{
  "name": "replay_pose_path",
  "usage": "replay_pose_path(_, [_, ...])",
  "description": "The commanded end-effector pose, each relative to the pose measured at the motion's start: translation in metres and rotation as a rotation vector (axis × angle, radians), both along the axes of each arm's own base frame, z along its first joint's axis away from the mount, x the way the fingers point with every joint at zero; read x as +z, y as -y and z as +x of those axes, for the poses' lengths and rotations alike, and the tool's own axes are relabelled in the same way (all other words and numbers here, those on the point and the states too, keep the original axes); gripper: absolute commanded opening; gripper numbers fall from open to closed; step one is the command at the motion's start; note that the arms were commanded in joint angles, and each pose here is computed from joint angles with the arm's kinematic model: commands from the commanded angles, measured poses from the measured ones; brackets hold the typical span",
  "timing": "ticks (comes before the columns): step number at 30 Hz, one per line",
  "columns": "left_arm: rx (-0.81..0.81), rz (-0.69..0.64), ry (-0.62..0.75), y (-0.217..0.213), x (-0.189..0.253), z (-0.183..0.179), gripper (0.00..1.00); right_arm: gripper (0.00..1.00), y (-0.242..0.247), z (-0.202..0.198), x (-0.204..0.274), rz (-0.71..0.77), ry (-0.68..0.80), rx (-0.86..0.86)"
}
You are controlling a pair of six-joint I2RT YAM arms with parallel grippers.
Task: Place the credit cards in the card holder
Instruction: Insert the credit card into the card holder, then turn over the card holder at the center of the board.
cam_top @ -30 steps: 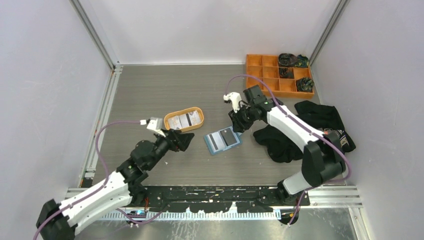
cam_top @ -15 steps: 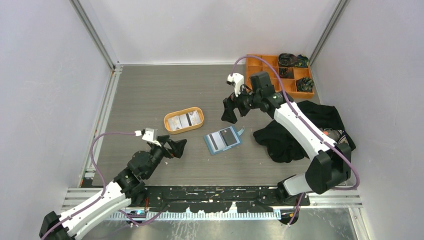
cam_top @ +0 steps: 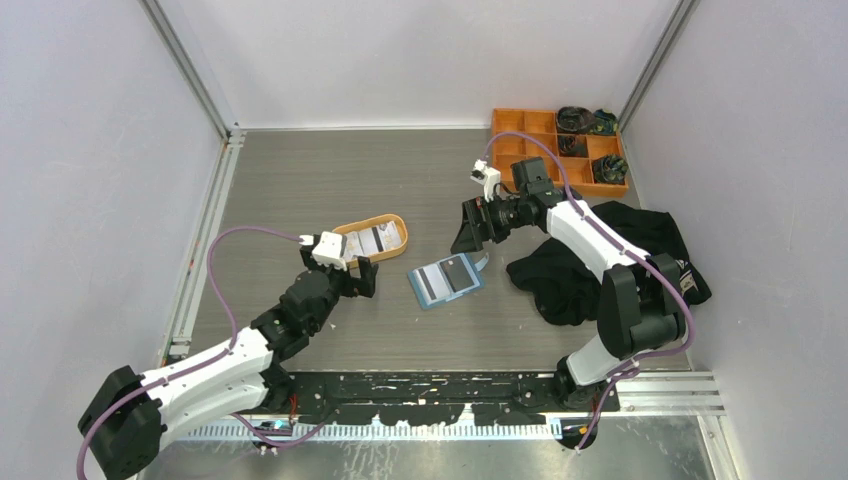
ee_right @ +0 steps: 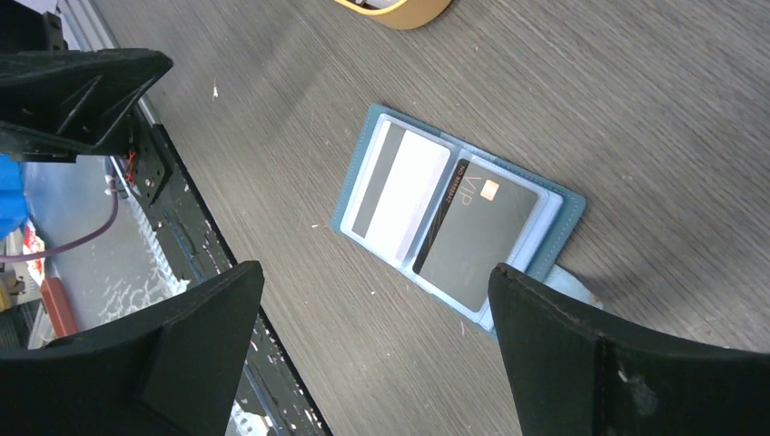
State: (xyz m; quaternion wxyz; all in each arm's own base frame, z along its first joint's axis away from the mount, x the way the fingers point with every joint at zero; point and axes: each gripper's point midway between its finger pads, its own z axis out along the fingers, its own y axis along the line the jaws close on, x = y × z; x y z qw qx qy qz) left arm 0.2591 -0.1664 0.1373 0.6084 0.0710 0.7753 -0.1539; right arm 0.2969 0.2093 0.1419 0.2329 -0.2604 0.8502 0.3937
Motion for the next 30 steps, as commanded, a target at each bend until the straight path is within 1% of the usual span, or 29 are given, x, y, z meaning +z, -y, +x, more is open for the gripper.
replay_pose_path(1, [0.038, 0.048, 0.078, -0.003, 0.021, 0.017, 1.0, 1.0, -0.006, 0.004, 0.01, 0.034, 0.02, 0.004])
replay_pose_path(5, [0.031, 0.042, 0.082, -0.002, 0.019, 0.016, 1.0, 0.99, 0.0, 0.007, -0.006, -0.026, -0.029, -0.018])
replay_pose_path(10, [0.029, 0.014, 0.108, -0.006, 0.021, 0.011, 1.0, 0.99, 0.009, 0.008, -0.033, -0.113, -0.141, -0.05])
replay_pose_path(16, [0.032, -0.021, 0.138, -0.012, 0.023, 0.005, 1.0, 0.99, 0.011, 0.006, -0.056, -0.164, -0.261, -0.059])
replay_pose_path(20, [0.032, -0.028, 0.145, -0.013, 0.023, 0.003, 1.0, 0.99, 0.008, 0.005, -0.053, -0.141, -0.261, -0.049])
replay_pose_path(25, [0.029, -0.025, 0.143, -0.013, 0.023, 0.004, 1.0, 1.0, -0.002, -0.002, -0.04, -0.052, -0.239, -0.005])
replay_pose_path(26, [0.029, -0.025, 0.143, -0.012, 0.023, 0.004, 1.0, 0.99, -0.004, -0.004, -0.04, -0.042, -0.247, 0.0])
replay_pose_path(27, [0.029, -0.025, 0.142, -0.012, 0.023, 0.003, 1.0, 0.95, -0.005, -0.004, -0.04, -0.039, -0.255, 0.001])
replay_pose_path(29, [0.028, -0.026, 0.143, -0.012, 0.023, 0.003, 1.0, 0.88, -0.006, -0.004, -0.043, -0.043, -0.271, -0.004])
replay_pose_path(30, [0.027, -0.025, 0.142, -0.012, 0.023, 0.003, 1.0, 0.83, -0.007, -0.005, -0.046, -0.049, -0.278, -0.005])
